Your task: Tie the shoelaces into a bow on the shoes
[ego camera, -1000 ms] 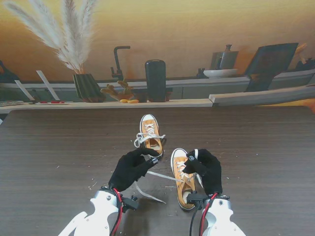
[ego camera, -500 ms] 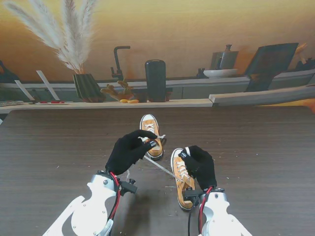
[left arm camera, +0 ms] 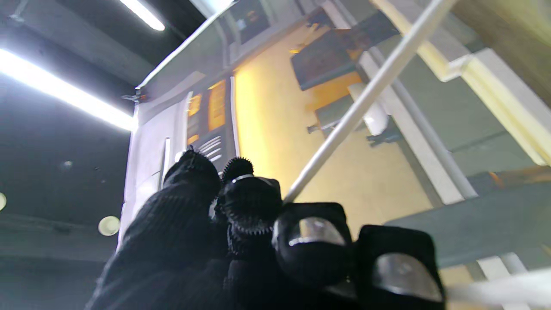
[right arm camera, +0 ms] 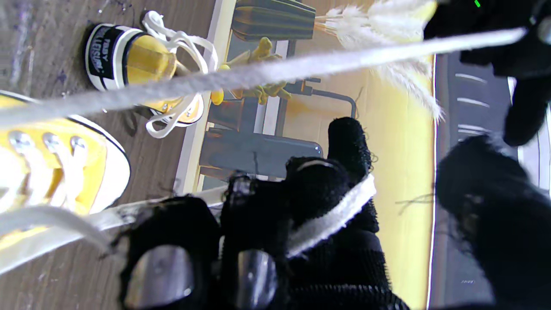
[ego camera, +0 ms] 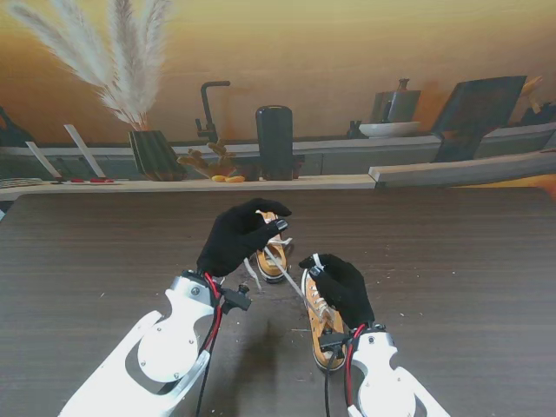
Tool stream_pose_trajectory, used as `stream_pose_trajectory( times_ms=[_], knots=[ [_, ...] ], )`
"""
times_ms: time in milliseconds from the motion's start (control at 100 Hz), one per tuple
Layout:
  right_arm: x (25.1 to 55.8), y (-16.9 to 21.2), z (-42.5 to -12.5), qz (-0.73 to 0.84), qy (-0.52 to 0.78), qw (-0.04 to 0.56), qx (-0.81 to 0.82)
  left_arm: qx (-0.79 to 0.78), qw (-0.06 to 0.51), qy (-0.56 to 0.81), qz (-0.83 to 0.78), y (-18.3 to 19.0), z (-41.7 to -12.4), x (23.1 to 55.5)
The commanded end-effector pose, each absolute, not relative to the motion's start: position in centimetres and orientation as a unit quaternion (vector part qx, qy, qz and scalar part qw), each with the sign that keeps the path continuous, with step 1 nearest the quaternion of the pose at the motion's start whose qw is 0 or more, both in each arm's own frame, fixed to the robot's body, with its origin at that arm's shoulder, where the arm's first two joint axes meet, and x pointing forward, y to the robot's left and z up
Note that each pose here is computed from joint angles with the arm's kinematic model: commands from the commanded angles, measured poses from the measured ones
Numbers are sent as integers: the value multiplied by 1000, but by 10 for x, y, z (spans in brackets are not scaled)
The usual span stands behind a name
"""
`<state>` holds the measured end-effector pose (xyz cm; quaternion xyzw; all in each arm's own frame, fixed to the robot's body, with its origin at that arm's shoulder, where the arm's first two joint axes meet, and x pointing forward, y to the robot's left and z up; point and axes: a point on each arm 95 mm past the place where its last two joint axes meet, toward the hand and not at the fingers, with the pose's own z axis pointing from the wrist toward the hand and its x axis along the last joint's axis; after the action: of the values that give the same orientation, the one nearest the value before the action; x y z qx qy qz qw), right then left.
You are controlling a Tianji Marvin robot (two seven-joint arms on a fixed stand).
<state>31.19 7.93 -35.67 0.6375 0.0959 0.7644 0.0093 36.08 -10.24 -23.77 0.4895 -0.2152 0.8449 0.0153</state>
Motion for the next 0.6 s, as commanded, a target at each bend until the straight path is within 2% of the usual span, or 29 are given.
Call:
stream_pose_trajectory(
  times_ms=[0,240,590],
  knots=[
    [314,77,-358,765,113,10,634,476,28,-223,850,-107,-227,366],
    [318,76,-359,771,169,44,612,439,62,-235,865,-119,-215,380],
    [321,81,-362,771,200,44,603,398,106,-250,876,-140,-199,390]
  ],
)
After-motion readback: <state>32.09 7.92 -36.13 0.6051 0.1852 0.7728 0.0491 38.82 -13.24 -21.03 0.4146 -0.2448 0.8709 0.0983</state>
